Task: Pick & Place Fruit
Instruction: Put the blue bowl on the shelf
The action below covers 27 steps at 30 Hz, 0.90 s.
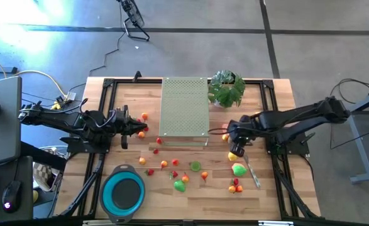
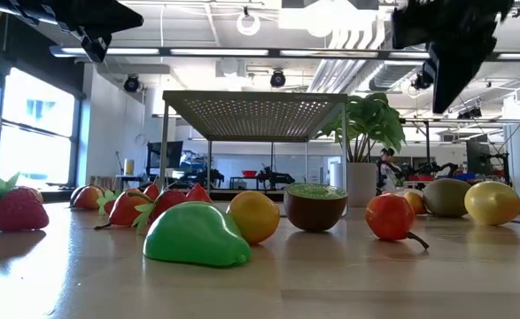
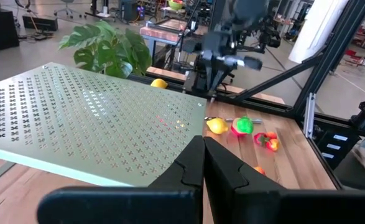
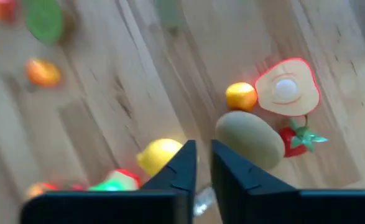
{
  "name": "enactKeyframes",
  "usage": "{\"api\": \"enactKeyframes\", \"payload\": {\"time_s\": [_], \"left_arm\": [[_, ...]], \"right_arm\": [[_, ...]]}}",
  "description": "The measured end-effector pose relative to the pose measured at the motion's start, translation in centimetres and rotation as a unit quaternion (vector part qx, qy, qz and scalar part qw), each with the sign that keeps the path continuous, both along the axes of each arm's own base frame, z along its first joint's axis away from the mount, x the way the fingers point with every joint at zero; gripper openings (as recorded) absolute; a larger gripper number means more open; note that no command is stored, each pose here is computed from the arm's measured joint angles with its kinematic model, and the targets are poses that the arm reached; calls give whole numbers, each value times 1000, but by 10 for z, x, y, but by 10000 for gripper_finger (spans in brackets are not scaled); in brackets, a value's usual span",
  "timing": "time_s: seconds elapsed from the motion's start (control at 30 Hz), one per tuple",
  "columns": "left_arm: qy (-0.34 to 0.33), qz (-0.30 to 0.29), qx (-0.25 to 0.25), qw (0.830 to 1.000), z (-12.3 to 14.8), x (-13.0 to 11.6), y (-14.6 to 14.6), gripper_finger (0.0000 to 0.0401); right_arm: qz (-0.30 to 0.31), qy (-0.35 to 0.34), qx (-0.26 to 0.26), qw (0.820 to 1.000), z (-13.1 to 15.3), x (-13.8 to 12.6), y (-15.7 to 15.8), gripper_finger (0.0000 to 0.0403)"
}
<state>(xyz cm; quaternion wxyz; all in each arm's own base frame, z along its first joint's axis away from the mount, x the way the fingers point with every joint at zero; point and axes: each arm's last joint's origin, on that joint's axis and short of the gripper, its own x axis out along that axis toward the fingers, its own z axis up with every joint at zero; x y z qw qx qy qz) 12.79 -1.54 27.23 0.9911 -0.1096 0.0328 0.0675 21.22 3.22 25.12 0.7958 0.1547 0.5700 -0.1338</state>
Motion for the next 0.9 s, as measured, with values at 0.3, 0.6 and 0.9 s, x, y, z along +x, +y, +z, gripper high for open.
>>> {"api": "enactKeyframes", "payload": {"time_s": [0.3, 0.6, 0.9], "left_arm": [[0, 0, 0, 1000, 0, 0, 0, 0], [0, 0, 0, 1000, 0, 0, 0, 0], [0, 0, 0, 1000, 0, 0, 0, 0]], "right_arm": [[106, 67, -50, 991, -26, 17, 2, 221], [114, 108, -52, 986, -29, 14, -12, 301], [151, 107, -29, 982, -42, 13, -38, 299]]}}
